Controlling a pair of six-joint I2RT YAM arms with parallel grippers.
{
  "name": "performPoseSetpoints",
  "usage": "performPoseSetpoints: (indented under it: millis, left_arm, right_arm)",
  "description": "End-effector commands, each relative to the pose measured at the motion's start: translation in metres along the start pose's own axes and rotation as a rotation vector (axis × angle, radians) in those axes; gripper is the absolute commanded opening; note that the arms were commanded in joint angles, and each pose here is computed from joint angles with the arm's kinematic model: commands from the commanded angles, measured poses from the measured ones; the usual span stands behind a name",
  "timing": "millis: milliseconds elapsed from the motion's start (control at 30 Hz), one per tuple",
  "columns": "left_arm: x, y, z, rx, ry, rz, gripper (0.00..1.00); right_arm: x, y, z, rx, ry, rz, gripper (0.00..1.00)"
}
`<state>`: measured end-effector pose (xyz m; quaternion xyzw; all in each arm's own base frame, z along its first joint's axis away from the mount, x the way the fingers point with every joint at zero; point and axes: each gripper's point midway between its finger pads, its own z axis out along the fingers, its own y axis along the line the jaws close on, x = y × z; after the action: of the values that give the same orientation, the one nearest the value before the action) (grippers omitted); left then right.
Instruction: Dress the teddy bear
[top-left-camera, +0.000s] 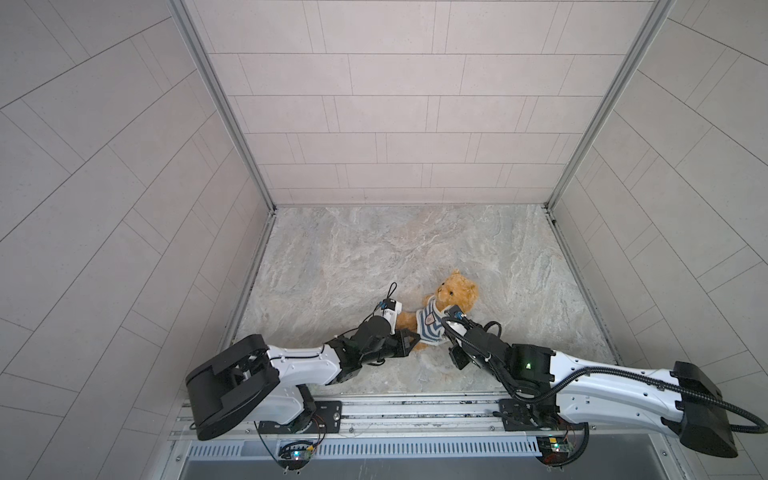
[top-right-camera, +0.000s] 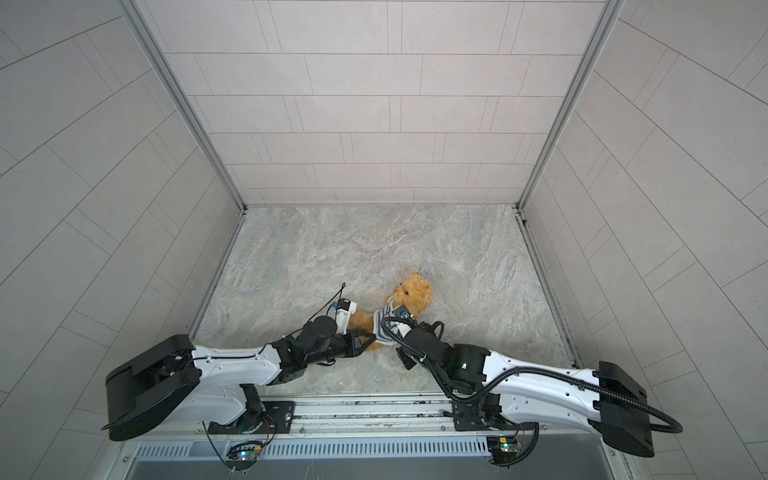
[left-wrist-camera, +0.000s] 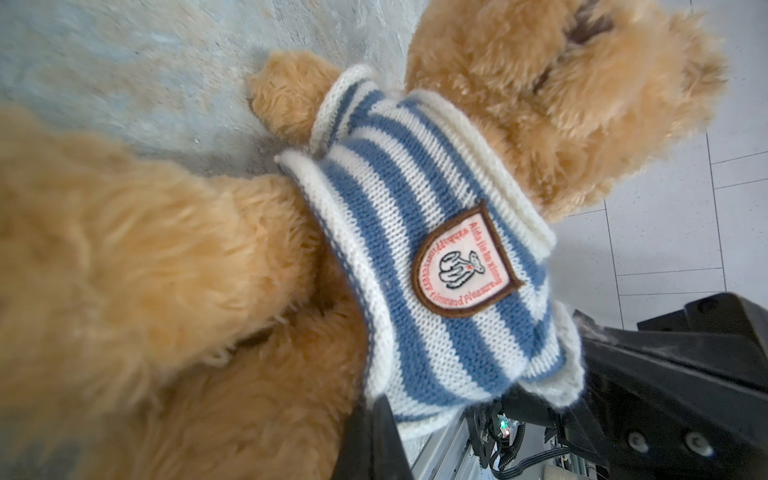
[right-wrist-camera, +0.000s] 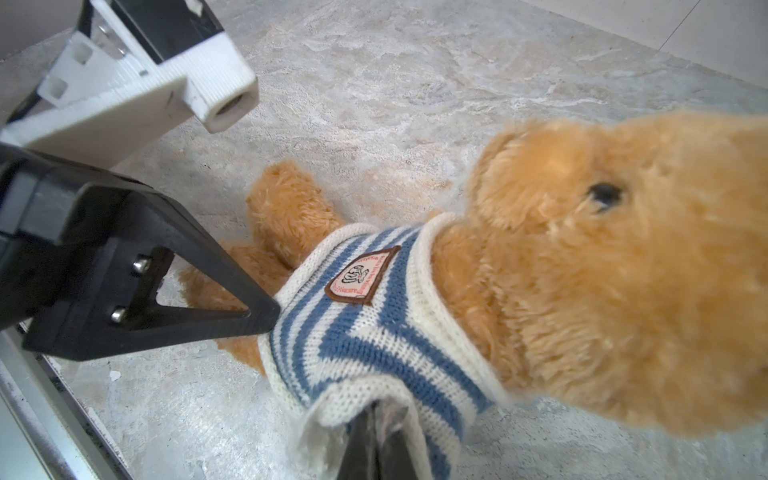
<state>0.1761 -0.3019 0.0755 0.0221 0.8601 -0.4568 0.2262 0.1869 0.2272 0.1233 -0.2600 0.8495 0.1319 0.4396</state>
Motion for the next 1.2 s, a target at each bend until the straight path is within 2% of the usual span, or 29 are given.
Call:
performPoseSetpoints:
  millis: [0,200,667,933,1167]
  left_arm:
    - [-0.004,-0.009,0.000,0.023,-0.012,0.009,0.00]
    - [-0.003,-0.007,0.001,0.017,-0.010,0.010,0.00]
    - [-0.001,-0.006,0.001,0.016,-0.005,0.015,0.00]
    - [-0.002,-0.006,0.001,0.014,-0.006,0.019,0.00]
    - [-0.003,-0.006,-0.001,0.015,-0.010,0.020,0.00]
  right_arm:
    - [-0.016,-0.004,0.000,0.027,-0.040,0.016,0.14]
    - [-0.016,-0.005,0.005,0.032,-0.043,0.039,0.27]
    - [-0.002,-0.013,0.025,0.049,-0.007,0.078,0.31]
    - [0.006,-0.019,0.031,0.066,0.003,0.089,0.12]
    - [0.005,-0.018,0.032,0.057,0.001,0.089,0.01]
